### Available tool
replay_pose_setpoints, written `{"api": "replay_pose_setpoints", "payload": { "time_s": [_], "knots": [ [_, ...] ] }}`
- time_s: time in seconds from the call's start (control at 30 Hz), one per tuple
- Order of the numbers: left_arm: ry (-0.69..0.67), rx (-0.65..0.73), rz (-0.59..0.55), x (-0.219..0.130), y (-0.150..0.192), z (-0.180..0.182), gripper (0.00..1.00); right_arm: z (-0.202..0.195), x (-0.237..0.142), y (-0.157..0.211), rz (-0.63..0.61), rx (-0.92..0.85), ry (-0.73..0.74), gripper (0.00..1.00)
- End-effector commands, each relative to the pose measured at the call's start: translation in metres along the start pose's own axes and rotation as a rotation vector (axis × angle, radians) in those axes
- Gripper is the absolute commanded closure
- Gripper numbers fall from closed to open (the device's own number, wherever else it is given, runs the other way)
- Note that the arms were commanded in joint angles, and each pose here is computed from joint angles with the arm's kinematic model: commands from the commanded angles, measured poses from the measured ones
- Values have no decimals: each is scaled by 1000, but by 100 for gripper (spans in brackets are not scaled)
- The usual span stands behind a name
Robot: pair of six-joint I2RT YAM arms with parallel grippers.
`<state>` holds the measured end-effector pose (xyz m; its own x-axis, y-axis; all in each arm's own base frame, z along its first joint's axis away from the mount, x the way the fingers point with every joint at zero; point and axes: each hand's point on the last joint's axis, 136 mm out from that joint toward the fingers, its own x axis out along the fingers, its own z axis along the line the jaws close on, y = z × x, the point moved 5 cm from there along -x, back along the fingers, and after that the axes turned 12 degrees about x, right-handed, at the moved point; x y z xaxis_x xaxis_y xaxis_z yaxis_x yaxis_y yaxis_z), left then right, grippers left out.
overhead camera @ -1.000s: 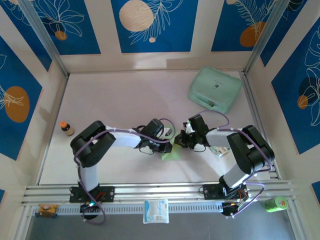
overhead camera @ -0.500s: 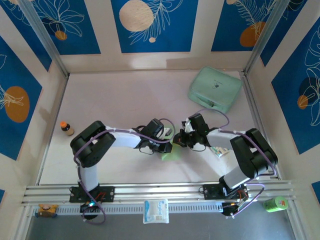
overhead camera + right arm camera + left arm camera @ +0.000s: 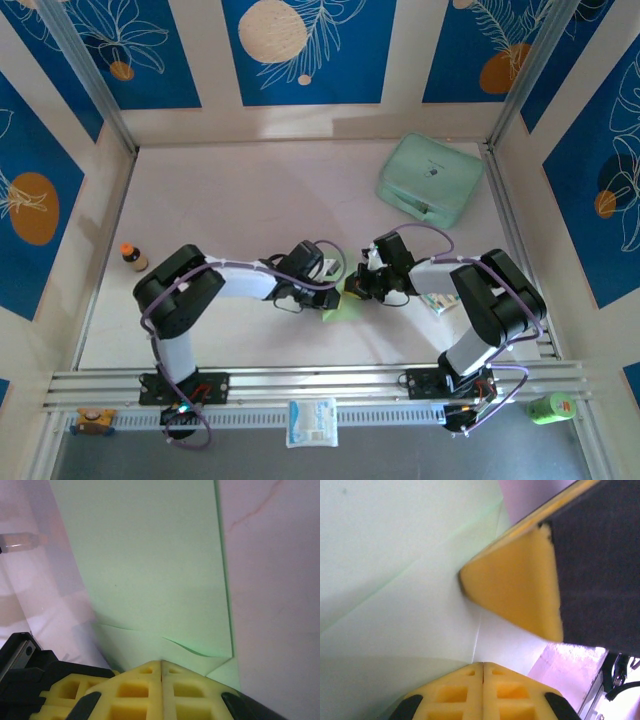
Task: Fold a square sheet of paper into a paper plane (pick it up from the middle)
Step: Fold the triangle a second time at the center of the table.
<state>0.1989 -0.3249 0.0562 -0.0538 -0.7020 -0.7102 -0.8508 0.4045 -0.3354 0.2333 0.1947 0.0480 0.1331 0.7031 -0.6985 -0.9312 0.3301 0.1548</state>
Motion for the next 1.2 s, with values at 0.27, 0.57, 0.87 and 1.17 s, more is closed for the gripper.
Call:
{"api": "replay_pose_setpoints", "payload": {
  "time_s": [0.27,0.57,0.87,1.17],
  "knots": [
    [-28,-19,93,-13,35,6,100,-28,1,-1,-30,70,113,100],
    [-71,-6,144,-21,55,11,100,-26,0,-2,-33,68,112,100],
    [-56,27,110,-34,59,2,100,-21,-1,-2,-30,63,102,100],
    [-41,98,-127,-56,11,-20,99,-16,-2,-2,-31,53,89,100]
  ]
}}
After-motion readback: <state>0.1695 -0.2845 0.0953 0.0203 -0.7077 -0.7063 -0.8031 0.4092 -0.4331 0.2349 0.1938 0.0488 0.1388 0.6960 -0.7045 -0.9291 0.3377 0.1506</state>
